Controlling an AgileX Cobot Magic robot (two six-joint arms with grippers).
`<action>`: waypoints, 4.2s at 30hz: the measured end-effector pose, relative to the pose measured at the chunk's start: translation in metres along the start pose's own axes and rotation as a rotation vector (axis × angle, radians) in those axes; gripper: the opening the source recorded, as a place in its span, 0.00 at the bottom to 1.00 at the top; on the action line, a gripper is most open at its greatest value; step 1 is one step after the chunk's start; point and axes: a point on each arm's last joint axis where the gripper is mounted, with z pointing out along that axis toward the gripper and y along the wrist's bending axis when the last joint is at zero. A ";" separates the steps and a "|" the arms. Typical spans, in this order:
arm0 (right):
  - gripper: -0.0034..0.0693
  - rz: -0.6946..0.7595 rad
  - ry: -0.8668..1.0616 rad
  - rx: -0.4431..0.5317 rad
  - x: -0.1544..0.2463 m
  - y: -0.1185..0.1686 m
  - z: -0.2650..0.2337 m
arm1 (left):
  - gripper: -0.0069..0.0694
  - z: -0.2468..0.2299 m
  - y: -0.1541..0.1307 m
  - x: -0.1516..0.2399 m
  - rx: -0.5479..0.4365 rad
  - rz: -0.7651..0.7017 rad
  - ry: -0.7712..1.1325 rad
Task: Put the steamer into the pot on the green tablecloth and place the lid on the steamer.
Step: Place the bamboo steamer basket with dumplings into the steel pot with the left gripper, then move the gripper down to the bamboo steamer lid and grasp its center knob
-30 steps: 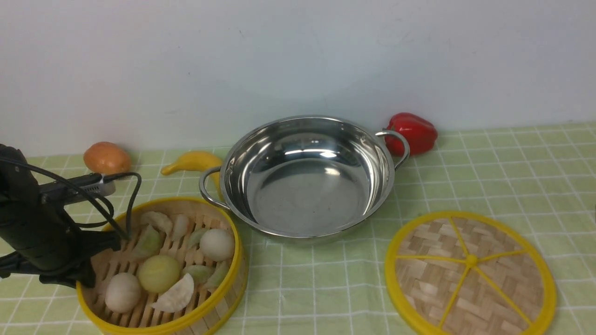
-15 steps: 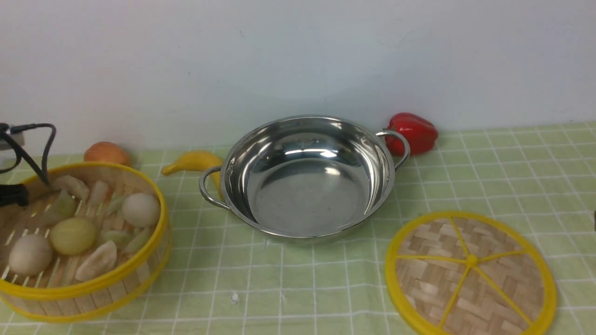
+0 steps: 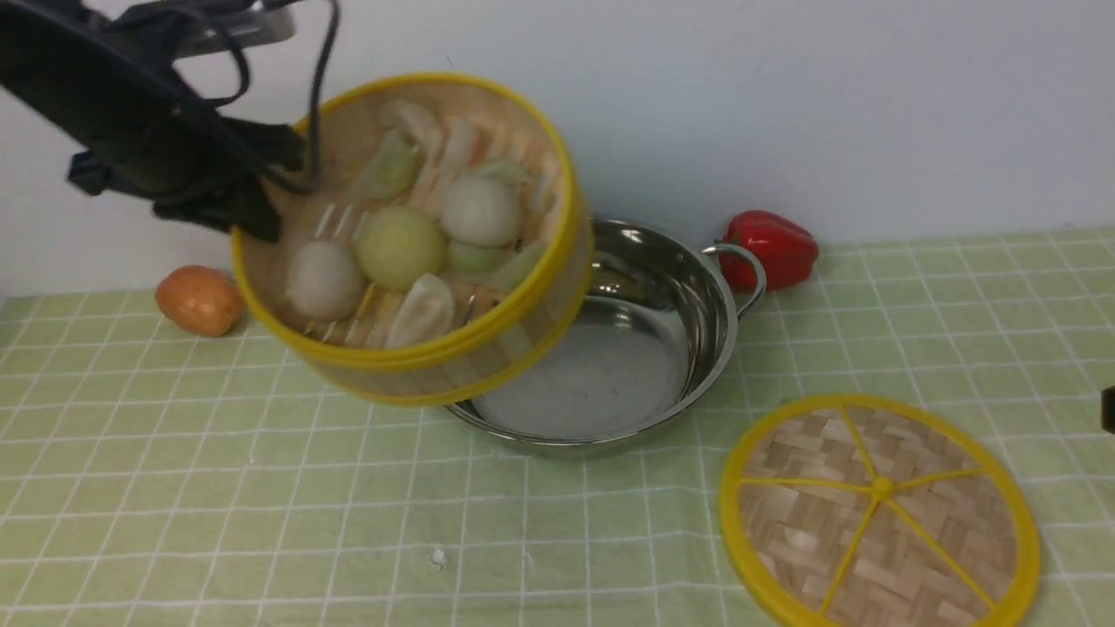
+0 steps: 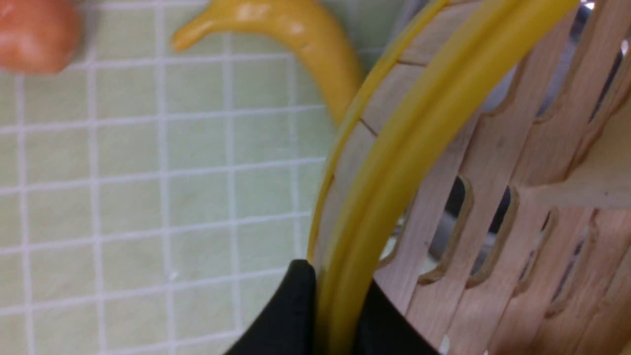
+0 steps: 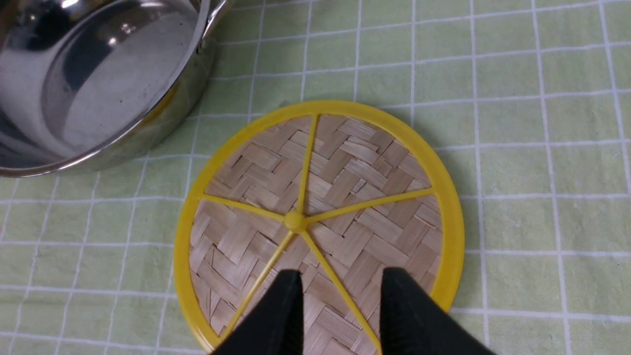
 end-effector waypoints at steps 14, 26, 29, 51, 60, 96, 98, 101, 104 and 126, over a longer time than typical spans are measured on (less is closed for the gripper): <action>0.38 0.002 0.042 -0.006 0.004 0.001 0.000 | 0.14 0.108 -0.051 -0.057 -0.017 0.070 -0.003; 0.38 0.003 0.051 -0.007 0.005 0.001 0.000 | 0.14 0.163 -0.041 -0.049 -0.080 0.066 0.095; 0.38 0.003 0.051 -0.007 0.005 0.001 0.000 | 0.14 0.169 -0.041 -0.047 -0.080 0.066 0.107; 0.38 0.006 0.068 -0.012 0.006 0.001 0.000 | 0.14 0.198 -0.044 -0.039 -0.063 0.049 0.161; 0.38 0.008 0.083 -0.014 0.008 0.001 0.000 | 0.14 0.200 -0.044 -0.038 -0.061 0.045 0.165; 0.38 0.026 0.053 -0.075 0.005 0.007 0.000 | 0.49 0.019 -0.077 -0.061 0.100 0.052 -0.175; 0.38 0.017 0.032 -0.119 0.003 0.011 0.000 | 0.40 -0.014 -0.082 -0.058 0.135 0.065 -0.235; 0.38 0.027 0.024 -0.205 -0.001 0.018 0.004 | 0.26 -0.066 -0.089 -0.049 0.181 0.112 -0.331; 0.38 0.027 0.048 -0.325 -0.005 0.026 0.016 | 0.09 -0.130 -0.094 -0.031 0.196 0.196 -0.462; 0.38 -0.221 0.347 0.083 -0.043 0.062 0.102 | 0.06 -0.164 -0.062 0.148 0.069 0.306 -0.287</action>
